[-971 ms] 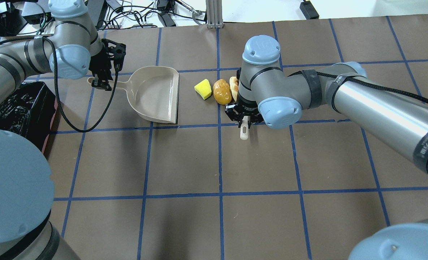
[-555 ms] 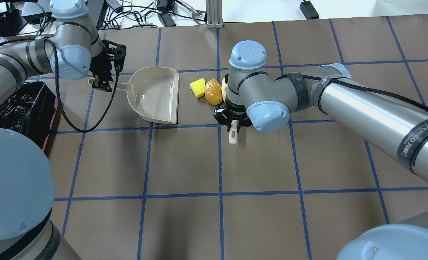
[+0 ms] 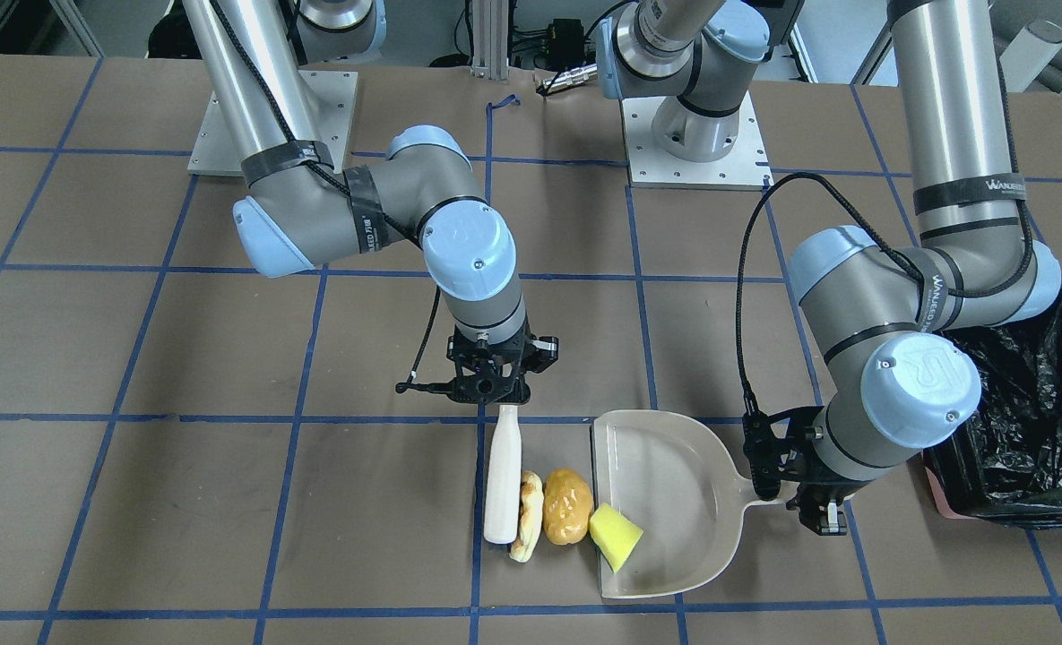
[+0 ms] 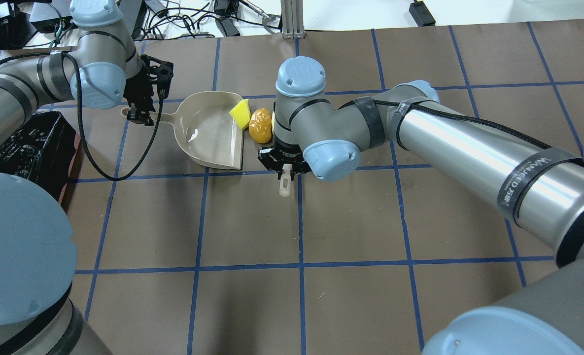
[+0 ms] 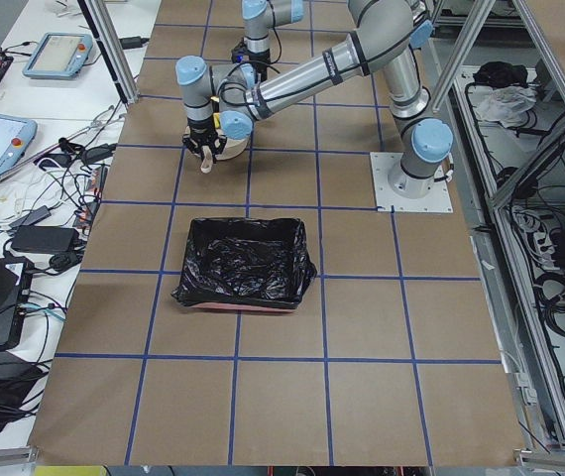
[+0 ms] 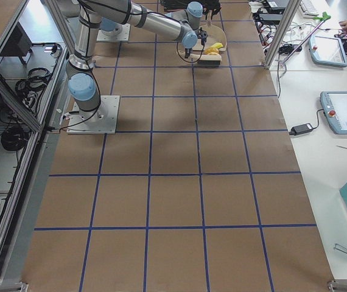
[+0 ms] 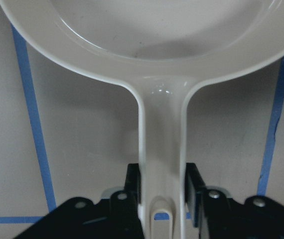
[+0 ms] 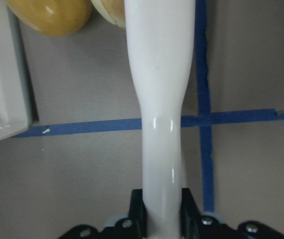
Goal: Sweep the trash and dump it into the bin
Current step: 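Sweep the sponge, potato and roll into the dustpan with the right-held brush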
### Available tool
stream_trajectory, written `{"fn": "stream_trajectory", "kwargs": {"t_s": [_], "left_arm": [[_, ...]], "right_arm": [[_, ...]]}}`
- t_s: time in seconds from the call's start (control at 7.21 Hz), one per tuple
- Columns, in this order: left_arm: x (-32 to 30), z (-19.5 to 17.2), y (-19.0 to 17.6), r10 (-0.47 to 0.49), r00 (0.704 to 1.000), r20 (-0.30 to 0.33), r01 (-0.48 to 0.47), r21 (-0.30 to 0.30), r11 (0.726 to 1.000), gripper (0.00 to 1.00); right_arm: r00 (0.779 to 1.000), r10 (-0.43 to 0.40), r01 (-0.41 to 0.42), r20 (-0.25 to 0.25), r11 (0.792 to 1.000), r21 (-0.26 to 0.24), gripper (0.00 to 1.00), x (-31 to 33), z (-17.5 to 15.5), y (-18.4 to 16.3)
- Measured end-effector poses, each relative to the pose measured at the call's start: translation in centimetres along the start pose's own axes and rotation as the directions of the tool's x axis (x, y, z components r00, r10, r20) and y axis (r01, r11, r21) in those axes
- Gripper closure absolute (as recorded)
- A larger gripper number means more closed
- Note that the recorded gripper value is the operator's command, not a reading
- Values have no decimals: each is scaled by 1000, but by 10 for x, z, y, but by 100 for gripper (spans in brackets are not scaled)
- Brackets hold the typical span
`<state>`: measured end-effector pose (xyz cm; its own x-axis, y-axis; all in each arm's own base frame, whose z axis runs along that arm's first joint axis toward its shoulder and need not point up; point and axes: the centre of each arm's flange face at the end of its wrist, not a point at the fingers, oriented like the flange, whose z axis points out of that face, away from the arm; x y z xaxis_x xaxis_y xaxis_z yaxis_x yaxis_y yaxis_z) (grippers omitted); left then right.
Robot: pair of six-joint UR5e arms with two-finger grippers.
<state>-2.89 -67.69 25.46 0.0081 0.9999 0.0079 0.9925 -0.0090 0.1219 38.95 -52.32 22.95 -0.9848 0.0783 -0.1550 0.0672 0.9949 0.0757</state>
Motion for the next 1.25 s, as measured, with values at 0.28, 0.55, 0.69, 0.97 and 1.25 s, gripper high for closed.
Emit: {"fn": "stream_trajectory", "kwargs": {"t_s": [0.28, 0.55, 0.69, 0.97, 1.25], "left_arm": [[0, 0, 0, 0, 1000, -1, 0, 0, 1000, 100], [0, 1, -1, 0, 1000, 0, 0, 0, 1000, 100], [0, 0, -1, 0, 1000, 1, 0, 0, 1000, 100], [0, -1, -1, -1, 1000, 4, 1, -1, 1000, 100], [-1, -3, -2, 0, 1000, 8, 0, -1, 1000, 100]], "right_arm": [[998, -13, 14, 62, 1000, -3, 100, -24, 0, 2], [996, -32, 31, 86, 999, 11, 100, -57, 0, 3], [995, -35, 34, 97, 999, 15, 100, -70, -1, 3], [990, -11, 11, 141, 1000, -5, 100, -94, -2, 18], [986, 3, -1, 164, 1000, -9, 100, -108, -6, 30]]}}
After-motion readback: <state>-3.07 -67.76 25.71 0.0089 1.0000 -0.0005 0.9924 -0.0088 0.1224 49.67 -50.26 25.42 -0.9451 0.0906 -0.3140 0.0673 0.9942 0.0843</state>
